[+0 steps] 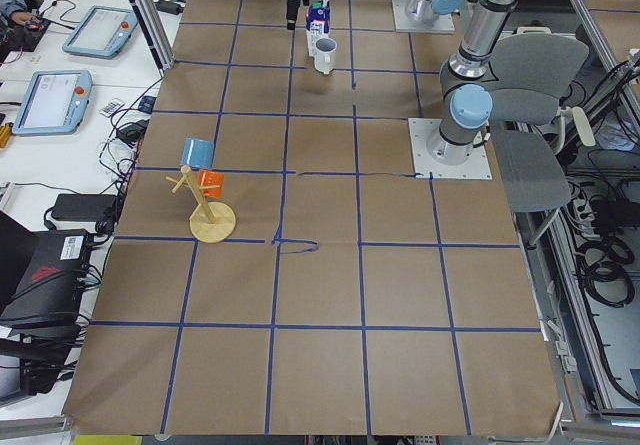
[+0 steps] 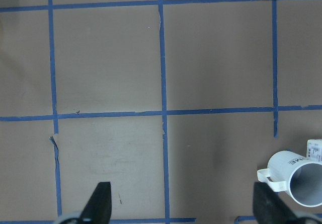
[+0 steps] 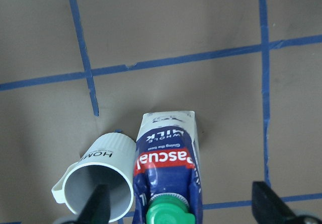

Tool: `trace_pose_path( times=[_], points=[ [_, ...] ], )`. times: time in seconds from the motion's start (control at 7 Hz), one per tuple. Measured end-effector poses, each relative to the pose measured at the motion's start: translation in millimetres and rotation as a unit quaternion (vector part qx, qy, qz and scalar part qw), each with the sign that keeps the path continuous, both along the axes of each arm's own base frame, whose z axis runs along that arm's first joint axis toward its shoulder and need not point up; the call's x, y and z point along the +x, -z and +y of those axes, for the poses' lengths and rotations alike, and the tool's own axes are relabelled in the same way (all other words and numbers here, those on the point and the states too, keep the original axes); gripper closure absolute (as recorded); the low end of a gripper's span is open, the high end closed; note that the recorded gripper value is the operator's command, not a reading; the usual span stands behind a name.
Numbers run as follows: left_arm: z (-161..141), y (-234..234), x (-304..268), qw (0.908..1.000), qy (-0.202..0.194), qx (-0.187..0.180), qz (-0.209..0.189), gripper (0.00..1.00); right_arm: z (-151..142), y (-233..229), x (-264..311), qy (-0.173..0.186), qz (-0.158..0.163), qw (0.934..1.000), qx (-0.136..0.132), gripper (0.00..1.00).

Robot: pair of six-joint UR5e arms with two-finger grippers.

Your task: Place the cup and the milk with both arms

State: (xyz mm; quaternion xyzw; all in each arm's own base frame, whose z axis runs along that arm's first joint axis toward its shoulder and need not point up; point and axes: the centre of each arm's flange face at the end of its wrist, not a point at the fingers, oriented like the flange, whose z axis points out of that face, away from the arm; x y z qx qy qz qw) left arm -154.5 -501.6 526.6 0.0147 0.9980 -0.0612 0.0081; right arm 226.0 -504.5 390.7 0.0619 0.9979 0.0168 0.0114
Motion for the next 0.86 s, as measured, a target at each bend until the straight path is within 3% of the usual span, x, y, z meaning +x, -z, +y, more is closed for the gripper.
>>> trace_pose_path(
  times=[0.29, 0.57, 0.86],
  points=[
    [0.6, -0.9, -0.2, 1.0, 0.001, -0.001, 0.0, 0.0, -2.2, -31.6, -33.4, 0.013, 0.041, 0.9989, -0.022, 0.0],
    [1.0, -1.7, 0.7, 1.0, 0.0, -0.002, 0.0, 0.0, 4.4, -63.0, -68.1, 0.043, 0.045, 0.9972, -0.042, 0.0],
    [1.6, -1.9, 1.9, 1.0, -0.001, 0.0, 0.0, 0.0, 14.5, -80.4, -84.5, 0.056, 0.045, 0.9964, -0.045, 0.0]
  ],
)
